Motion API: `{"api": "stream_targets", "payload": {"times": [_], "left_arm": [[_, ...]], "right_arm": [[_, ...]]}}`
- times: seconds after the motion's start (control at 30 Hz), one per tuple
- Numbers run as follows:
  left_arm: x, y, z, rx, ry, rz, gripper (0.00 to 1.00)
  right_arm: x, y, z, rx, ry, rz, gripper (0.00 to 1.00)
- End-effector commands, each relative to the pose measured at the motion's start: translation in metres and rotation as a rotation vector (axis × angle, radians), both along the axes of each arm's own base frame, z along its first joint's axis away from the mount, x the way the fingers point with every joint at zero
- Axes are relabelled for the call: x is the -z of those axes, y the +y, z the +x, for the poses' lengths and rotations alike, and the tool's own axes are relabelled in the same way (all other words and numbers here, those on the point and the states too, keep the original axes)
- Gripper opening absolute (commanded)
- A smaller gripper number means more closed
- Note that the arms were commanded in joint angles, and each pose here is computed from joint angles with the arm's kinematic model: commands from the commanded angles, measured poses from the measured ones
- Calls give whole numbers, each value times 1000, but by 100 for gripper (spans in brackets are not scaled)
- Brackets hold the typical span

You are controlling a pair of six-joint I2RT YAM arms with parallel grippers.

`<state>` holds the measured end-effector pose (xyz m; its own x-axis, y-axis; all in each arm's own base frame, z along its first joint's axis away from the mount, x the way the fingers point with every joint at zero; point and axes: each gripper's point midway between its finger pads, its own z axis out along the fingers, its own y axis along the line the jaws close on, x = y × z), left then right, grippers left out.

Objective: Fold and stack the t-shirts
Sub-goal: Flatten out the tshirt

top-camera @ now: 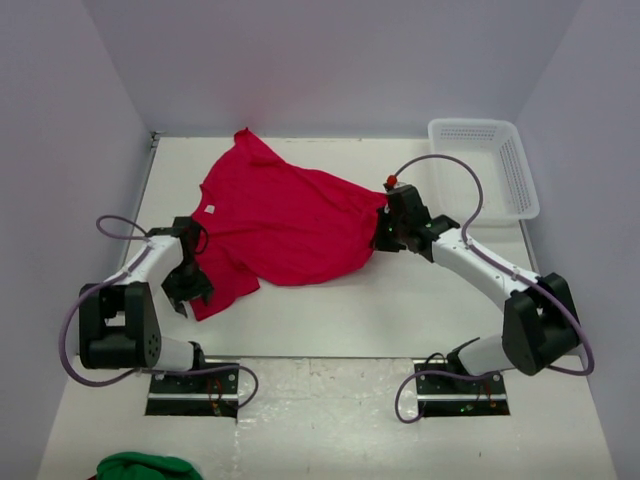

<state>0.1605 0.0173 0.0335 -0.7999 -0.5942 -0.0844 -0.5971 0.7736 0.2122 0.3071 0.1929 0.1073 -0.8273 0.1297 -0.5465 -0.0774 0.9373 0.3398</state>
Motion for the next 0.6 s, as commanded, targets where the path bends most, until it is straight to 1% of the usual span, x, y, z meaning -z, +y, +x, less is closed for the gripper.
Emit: {"api": "stream_targets", "payload": {"times": [0.0,0.07,0.2,0.3,0.4,0.43,0.47,0.5,0.53,0.57], "left_arm": [[6,4,-4,-21,27,-26,56],[12,-2,-3,-23,29,-55,55],[20,-4,2,-37,23,-70,54],[26,-10,5,-42,27,-108,50],[29,-6,7,-32,40,-90,46],[30,-6,6,-29,47,-89,43],[31,-7,7,-30,46,-92,35],[31,-7,8,-30,42,-93,29],[32,-7,9,-31,43,-95,20],[33,-7,9,-31,46,-93,16]], "right_arm": [[-15,3,1,-21,-49,34,0],[-17,3,2,-17,-56,35,0],[-22,3,3,-19,-65,46,0],[-23,2,3,-18,-69,46,0],[-25,2,5,-15,-72,49,0],[-25,1,4,-14,-73,48,0],[-26,2,5,-14,-75,50,0],[-25,1,5,-13,-73,48,0],[-24,1,5,-13,-72,47,0],[-24,0,6,-7,-72,47,0]]}}
